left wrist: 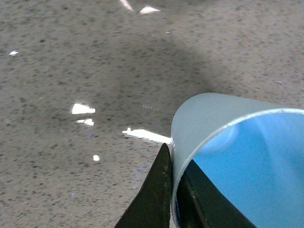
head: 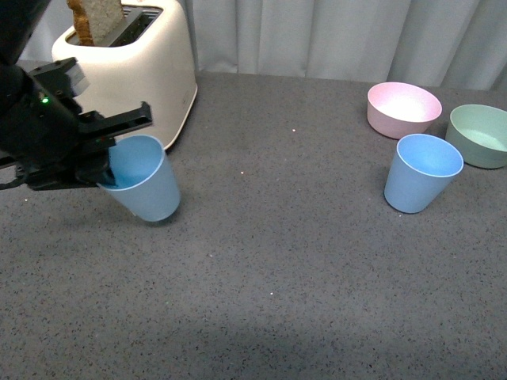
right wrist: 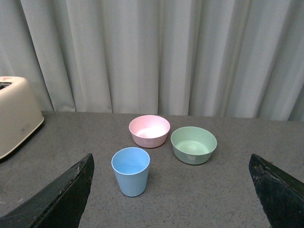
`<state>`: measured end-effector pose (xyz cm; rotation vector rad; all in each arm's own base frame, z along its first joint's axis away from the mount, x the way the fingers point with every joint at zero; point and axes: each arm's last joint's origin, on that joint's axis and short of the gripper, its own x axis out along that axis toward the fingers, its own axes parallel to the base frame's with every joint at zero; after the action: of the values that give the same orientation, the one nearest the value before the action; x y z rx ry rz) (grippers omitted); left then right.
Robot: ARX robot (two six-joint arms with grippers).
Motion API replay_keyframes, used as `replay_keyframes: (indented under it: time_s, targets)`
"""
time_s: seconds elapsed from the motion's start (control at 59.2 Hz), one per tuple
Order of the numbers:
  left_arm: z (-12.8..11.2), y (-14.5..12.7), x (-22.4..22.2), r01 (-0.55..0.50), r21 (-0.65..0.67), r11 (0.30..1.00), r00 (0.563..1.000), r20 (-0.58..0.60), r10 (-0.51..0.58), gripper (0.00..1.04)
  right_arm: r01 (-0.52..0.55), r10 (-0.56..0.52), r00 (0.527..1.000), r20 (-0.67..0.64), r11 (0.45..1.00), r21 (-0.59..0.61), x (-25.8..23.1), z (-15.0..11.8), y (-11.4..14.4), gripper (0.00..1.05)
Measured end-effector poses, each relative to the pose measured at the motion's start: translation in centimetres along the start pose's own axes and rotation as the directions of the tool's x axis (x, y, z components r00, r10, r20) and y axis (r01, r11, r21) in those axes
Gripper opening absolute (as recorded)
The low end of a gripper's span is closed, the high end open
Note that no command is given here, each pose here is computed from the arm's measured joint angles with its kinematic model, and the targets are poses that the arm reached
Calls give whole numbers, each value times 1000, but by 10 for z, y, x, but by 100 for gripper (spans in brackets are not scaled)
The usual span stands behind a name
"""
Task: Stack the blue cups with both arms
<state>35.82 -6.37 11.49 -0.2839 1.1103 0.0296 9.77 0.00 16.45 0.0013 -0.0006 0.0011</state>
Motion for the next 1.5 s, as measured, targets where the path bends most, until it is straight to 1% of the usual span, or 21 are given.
replay_keyframes:
  time_s: [0.101, 0.118, 0.203, 0.372, 0.541, 0.676, 0.963, 0.997, 1.014, 1.047, 1.098, 1.132, 1.182, 1.301, 1.351, 1.436, 1.503]
  targets:
    - [0, -25, 0, 12, 49, 999, 1000, 11, -13, 4, 0, 0, 1000, 0, 1000, 0, 0, 0, 0, 95]
    - [-3, -57, 7, 21, 100, 995, 1000, 14, -23, 4, 0, 0, 1000, 0, 1000, 0, 0, 0, 0, 95]
    - [-8, -71, 14, 14, 114, 993, 1000, -12, -13, 4, 0, 0, 1000, 0, 1000, 0, 0, 0, 0, 95]
    - [-9, -99, 28, 12, 140, 990, 999, -36, -7, 4, 0, 0, 1000, 0, 1000, 0, 0, 0, 0, 95]
    - [-9, -120, 31, 26, 151, 988, 999, -41, -20, 4, 0, 0, 1000, 0, 1000, 0, 0, 0, 0, 95]
    - [-6, -132, 32, 32, 157, 987, 999, -35, -27, 4, 0, 0, 1000, 0, 1000, 0, 0, 0, 0, 95]
    - [-6, -139, 38, 9, 170, 985, 999, -35, -3, 4, 0, 0, 1000, 0, 1000, 0, 0, 0, 0, 95]
    - [-6, -138, 38, 7, 168, 986, 999, -34, -1, 6, 0, 0, 1000, 0, 1000, 0, 0, 0, 0, 95]
    - [-6, -138, 38, 4, 169, 986, 1000, -31, 1, 10, 0, 0, 1000, 0, 1000, 0, 0, 0, 0, 95]
    - [-6, -138, 38, 3, 169, 986, 1000, -31, 2, 13, 0, 0, 1000, 0, 1000, 0, 0, 0, 0, 95]
    - [-6, -138, 38, 3, 167, 986, 1000, -28, 2, 22, 0, 0, 1000, 0, 1000, 0, 0, 0, 0, 95]
    - [-5, -138, 38, 4, 165, 986, 1000, -27, 1, 26, 0, 0, 1000, 0, 1000, 0, 0, 0, 0, 95]
    - [-5, -138, 38, 6, 162, 987, 1000, -23, -3, 35, 0, 0, 1000, 0, 1000, 0, 0, 0, 0, 95]
    - [-3, -139, 35, 18, 162, 987, 1000, -2, -18, 51, 0, 0, 1000, 0, 1000, 0, 0, 0, 0, 95]
    - [-2, -138, 30, 20, 160, 987, 1000, 17, -23, 60, 0, 0, 1000, 0, 1000, 0, 0, 0, 0, 95]
    - [-1, -138, 24, 25, 158, 987, 999, 26, -29, 71, 0, 0, 1000, 0, 1000, 0, 0, 0, 0, 95]
    - [1, -139, 19, 32, 157, 987, 999, 37, -38, 81, 0, 0, 1000, 0, 1000, 0, 0, 0, 0, 95]
